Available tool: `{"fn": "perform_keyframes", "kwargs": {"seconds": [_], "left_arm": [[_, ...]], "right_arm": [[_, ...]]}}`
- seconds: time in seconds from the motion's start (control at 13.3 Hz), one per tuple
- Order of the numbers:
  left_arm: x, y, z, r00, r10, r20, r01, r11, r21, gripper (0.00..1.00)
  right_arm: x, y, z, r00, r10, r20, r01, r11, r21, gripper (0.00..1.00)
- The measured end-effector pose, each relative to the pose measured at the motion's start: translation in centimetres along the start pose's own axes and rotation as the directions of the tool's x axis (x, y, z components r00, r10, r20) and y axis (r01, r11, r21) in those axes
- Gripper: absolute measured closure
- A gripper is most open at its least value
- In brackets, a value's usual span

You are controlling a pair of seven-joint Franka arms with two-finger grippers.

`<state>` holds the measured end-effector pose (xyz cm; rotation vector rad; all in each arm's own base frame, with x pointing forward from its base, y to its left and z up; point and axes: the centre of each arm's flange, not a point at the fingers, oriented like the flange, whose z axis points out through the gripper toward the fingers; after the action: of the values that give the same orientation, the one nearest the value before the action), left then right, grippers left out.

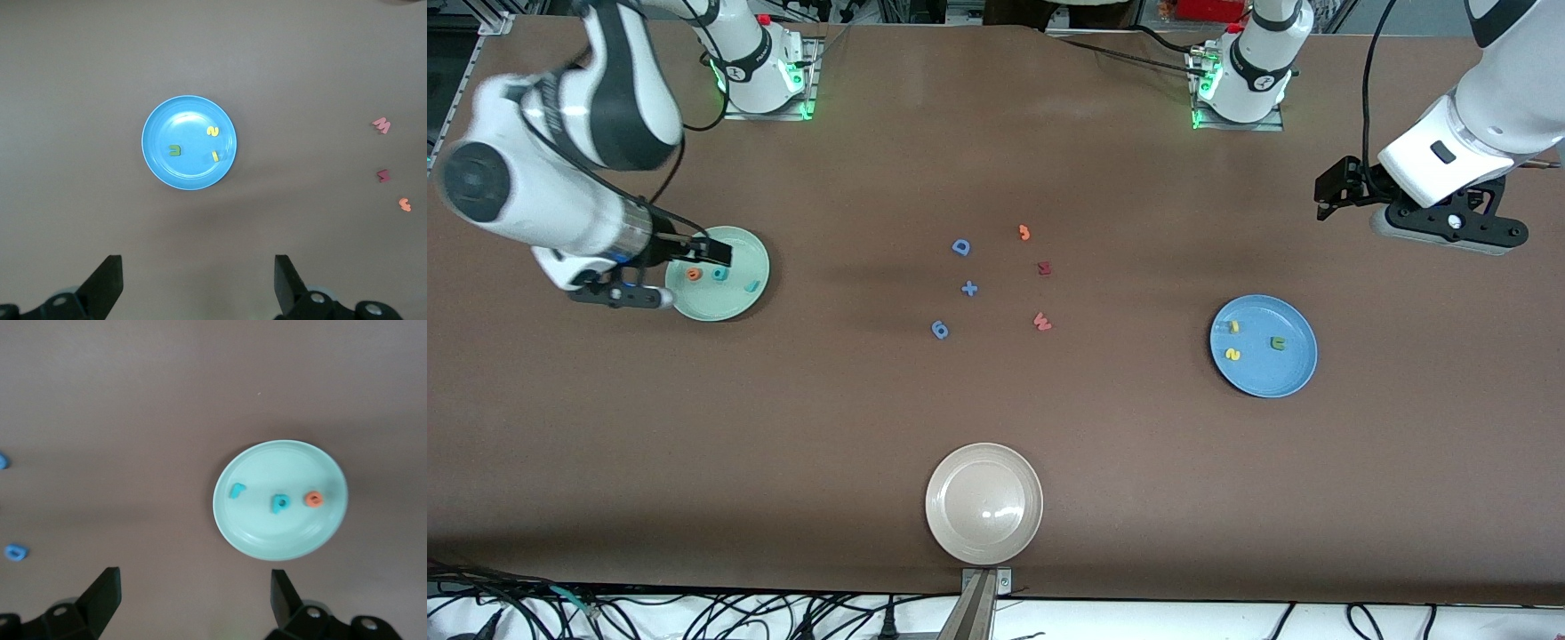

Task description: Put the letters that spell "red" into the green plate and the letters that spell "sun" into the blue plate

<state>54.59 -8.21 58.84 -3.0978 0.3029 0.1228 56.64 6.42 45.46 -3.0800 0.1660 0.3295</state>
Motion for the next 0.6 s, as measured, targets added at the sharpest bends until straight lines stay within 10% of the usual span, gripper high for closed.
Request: {"fn": "perform_keyframes", "kwargs": {"seconds": [0.6], "left_arm": [[0.0, 0.1, 0.0, 1.000, 0.002, 0.000, -0.002, 1.000, 0.000, 0.00]], "right_arm": [[-2.2, 4.6, -11.9, 0.991, 0.002, -0.137, 0.003, 0.999, 0.039, 0.00]]}}
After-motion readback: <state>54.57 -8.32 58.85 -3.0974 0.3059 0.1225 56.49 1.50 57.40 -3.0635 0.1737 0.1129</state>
